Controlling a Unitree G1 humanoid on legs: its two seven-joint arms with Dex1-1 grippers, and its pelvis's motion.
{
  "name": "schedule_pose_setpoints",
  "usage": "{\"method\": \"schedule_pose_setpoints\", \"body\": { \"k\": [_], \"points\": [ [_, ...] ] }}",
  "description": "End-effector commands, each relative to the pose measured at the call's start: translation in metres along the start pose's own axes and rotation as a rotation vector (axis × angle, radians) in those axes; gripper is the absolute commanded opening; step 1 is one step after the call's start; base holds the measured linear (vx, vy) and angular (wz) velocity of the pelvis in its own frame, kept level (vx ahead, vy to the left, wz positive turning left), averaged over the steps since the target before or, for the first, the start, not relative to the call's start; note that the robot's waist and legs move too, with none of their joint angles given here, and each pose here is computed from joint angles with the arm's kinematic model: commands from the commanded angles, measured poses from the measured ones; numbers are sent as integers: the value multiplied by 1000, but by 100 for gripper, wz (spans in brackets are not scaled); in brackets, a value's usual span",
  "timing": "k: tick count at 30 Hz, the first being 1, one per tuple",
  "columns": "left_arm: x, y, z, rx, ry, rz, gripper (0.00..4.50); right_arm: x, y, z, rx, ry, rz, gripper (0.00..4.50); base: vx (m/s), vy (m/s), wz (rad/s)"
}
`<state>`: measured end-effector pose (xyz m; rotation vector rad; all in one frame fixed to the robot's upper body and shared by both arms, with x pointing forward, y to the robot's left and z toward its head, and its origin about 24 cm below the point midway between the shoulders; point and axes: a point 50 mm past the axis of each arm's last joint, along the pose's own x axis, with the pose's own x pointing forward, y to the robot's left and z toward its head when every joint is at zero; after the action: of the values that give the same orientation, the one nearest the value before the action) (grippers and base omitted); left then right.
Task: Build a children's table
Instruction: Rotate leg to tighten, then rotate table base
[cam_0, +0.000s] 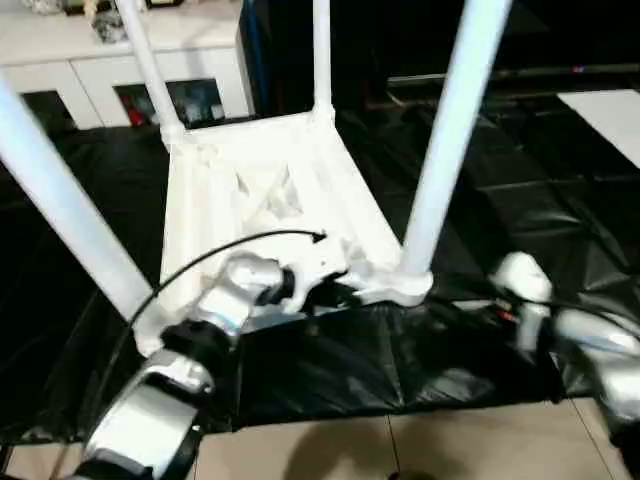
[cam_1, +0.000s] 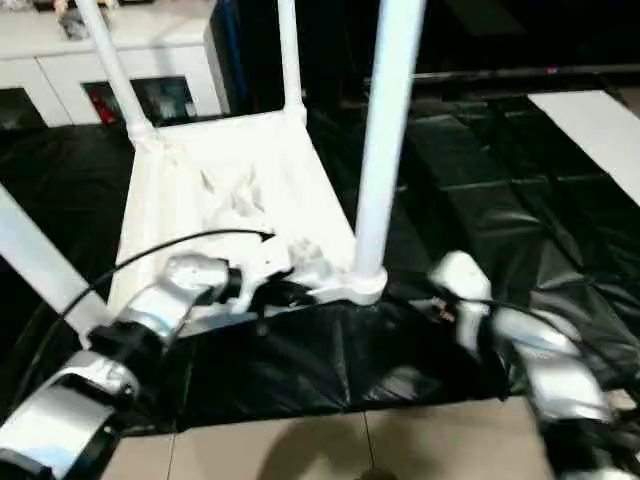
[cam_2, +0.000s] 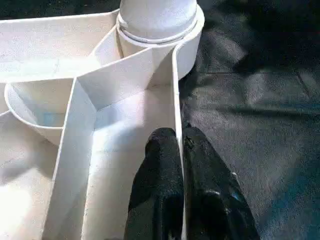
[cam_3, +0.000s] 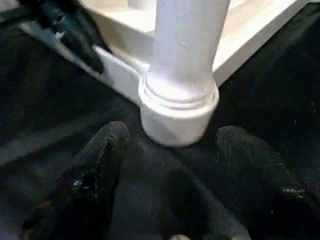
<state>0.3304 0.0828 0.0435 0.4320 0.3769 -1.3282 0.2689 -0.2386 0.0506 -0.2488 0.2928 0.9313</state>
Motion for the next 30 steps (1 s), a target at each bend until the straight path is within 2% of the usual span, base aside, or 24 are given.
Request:
{"method": "schedule_pose_setpoints", "body": {
  "k": [1,7,8,11,13,17,18,21,23,24,26,30],
  "points": [
    [-4,-3,-6,14,15,-39,0,0,3,6,-16,-21,31,320,0,0,0],
    [-6,1,-4,23,10,0,0,0,5,9,-18,-35,59,320,0,0,0],
    [-5,3,-3,-14,-11,8,55,0,8,10,-10,-40,81,324,0,0,0],
    [-14,6,10,-69,-130,18,61,4,20,16,-8,-35,192,324,0,0,0],
    [-21,6,14,-78,-159,11,99,6,24,18,-6,-34,227,324,0,0,0],
    [-44,-3,19,-116,-214,-39,121,15,32,26,-4,-63,293,324,0,0,0],
    [-56,-11,17,-137,-220,-62,134,22,34,31,0,-94,306,324,0,0,0],
    [-68,-19,10,-160,-193,-79,145,33,36,36,2,-121,302,324,0,0,0],
    [-77,-28,3,-189,-170,-93,167,44,36,40,-2,-142,290,324,0,0,0],
    [-93,-40,-9,-260,-151,-89,179,58,30,43,13,-154,228,324,0,0,0],
    [-98,-44,-13,-279,-144,-87,185,63,28,44,19,-157,205,324,0,0,0],
    [-132,-68,-37,-370,-55,-51,224,83,4,46,17,-140,-23,324,0,0,0]
  ]
}}
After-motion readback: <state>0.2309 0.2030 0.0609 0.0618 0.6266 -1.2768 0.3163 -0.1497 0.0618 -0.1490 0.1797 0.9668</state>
